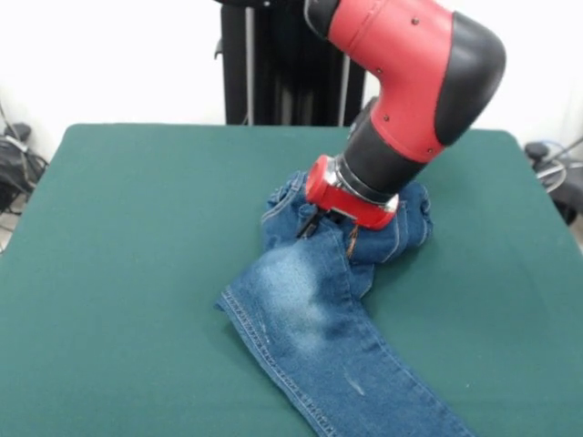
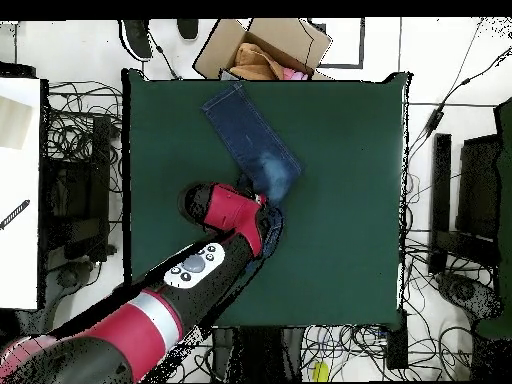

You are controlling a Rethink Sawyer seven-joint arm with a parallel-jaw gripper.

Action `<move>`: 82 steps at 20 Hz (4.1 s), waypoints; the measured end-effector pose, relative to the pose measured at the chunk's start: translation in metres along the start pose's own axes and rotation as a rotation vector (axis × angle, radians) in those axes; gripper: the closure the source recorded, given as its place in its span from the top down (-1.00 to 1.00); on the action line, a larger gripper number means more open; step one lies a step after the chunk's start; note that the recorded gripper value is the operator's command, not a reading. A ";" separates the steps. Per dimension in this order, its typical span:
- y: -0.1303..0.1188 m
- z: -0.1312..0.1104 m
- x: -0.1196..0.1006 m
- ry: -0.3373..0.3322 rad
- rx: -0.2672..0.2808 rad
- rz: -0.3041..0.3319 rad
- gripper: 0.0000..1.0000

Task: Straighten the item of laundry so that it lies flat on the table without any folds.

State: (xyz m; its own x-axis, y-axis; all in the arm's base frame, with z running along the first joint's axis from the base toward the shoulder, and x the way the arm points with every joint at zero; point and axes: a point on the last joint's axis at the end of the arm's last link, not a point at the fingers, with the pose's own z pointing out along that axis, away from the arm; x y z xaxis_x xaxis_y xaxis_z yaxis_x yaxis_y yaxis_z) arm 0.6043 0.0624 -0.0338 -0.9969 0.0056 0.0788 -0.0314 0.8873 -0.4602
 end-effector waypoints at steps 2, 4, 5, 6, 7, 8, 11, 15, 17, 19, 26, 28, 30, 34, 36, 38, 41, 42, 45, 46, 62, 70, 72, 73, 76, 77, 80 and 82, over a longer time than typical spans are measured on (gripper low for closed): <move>0.000 0.001 0.000 0.003 0.003 0.012 -1.00; -0.001 0.002 -0.001 0.006 0.009 0.029 -1.00; -0.001 0.002 -0.001 0.006 0.010 0.030 -1.00; -0.001 0.002 -0.001 0.007 0.013 0.035 -1.00; -0.001 0.002 -0.002 0.008 0.016 0.040 -1.00; -0.001 0.003 -0.002 0.008 0.020 0.045 -1.00; 0.000 0.002 -0.003 0.011 0.026 0.052 -1.00; 0.003 0.001 -0.004 0.018 0.046 0.056 -1.00; 0.004 0.000 -0.005 0.019 0.052 0.059 -1.00; 0.006 0.000 -0.005 0.022 0.064 0.062 -1.00; 0.015 -0.004 -0.006 0.022 0.113 0.090 -1.00; 0.016 -0.004 -0.006 0.023 0.117 0.095 -1.00; 0.017 -0.005 -0.007 0.028 0.123 0.103 -1.00; 0.019 -0.008 -0.008 0.043 0.137 0.126 -1.00; 0.020 -0.010 -0.009 0.052 0.142 0.137 -1.00; 0.021 -0.012 -0.011 0.059 0.146 0.149 -1.00; 0.024 -0.014 -0.013 0.069 0.148 0.158 -1.00; 0.025 -0.014 -0.013 0.072 0.151 0.163 -1.00; 0.028 -0.015 -0.015 0.081 0.159 0.176 -1.00; 0.028 -0.016 -0.016 0.083 0.161 0.178 -1.00; 0.043 -0.023 -0.026 0.133 0.191 0.215 -1.00; 0.053 -0.037 -0.034 0.173 0.201 0.231 -1.00; 0.058 -0.043 -0.037 0.186 0.205 0.236 -1.00; 0.060 -0.045 -0.038 0.191 0.207 0.237 -1.00; 0.067 -0.051 -0.042 0.205 0.207 0.240 -1.00; 0.069 -0.052 -0.042 0.207 0.207 0.241 -1.00; 0.078 -0.055 -0.045 0.217 0.209 0.244 -1.00; 0.083 -0.056 -0.047 0.223 0.214 0.245 -1.00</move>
State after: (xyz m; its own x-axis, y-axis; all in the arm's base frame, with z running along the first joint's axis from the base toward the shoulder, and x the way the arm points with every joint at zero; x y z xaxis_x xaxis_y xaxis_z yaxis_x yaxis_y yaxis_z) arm 0.6524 0.1614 -0.0261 -0.9373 0.3263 0.1226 0.1679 0.7308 -0.6616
